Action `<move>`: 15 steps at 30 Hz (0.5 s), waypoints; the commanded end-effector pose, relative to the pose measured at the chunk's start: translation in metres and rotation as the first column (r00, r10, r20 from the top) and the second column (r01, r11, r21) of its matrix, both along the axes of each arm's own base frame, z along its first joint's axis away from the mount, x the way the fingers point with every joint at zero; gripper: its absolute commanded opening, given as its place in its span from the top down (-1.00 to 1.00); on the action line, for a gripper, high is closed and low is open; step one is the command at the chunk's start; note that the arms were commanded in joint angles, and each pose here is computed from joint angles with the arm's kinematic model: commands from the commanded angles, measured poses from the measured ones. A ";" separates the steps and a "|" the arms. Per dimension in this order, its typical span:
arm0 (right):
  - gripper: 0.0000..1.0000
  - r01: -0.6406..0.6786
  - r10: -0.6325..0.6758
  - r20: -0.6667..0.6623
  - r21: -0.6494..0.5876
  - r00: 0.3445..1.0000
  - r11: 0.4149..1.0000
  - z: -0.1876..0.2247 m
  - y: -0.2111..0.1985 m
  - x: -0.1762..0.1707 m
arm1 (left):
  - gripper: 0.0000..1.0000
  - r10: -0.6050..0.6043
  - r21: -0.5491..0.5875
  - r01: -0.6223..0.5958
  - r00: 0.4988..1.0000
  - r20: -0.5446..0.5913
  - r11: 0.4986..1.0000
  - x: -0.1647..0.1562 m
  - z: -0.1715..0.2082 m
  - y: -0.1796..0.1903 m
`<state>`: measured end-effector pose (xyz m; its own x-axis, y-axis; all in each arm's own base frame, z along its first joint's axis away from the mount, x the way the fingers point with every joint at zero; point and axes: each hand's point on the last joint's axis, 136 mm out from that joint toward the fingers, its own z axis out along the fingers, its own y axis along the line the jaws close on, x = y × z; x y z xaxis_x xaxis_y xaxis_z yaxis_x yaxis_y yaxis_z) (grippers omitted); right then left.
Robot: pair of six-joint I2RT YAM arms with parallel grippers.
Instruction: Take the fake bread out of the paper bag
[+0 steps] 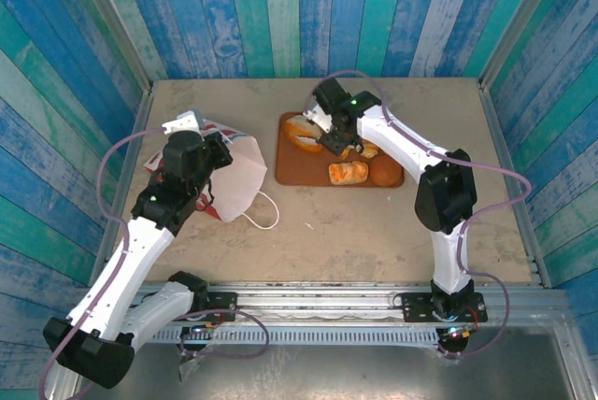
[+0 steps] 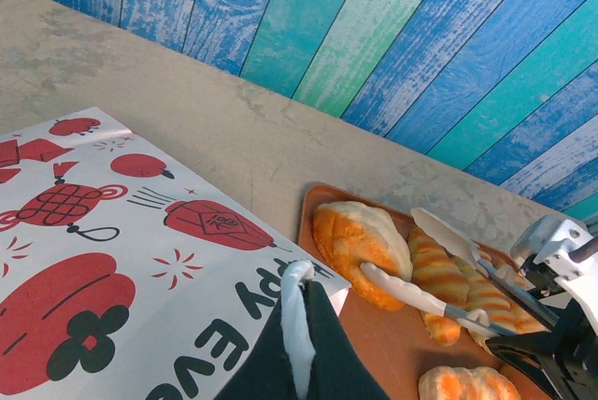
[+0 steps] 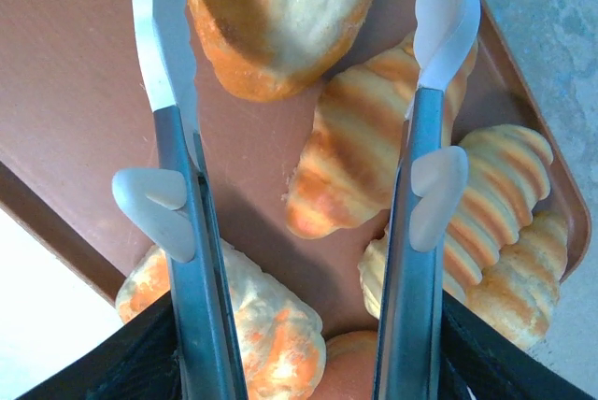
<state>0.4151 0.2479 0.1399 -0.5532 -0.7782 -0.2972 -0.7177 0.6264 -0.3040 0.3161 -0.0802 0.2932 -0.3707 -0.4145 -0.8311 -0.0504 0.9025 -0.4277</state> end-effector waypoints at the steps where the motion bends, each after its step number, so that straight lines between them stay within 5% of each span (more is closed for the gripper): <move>1: -0.19 0.023 -0.023 0.022 -0.014 0.999 1.000 0.009 -0.009 -0.001 | 1.00 -0.005 -0.013 0.005 1.000 0.013 1.000 0.002 0.004 -0.002; 15: -0.16 0.053 -0.052 0.047 -0.035 0.998 0.998 0.008 -0.014 0.004 | 1.00 -0.002 -0.008 0.002 1.000 0.011 1.000 0.001 0.002 -0.001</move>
<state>0.4144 0.2414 0.1352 -0.5666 -0.7771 -0.2739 -0.7062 0.6293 -0.3244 0.3161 -0.0806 0.2932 -0.3720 -0.4144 -0.8306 -0.0483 0.9023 -0.4285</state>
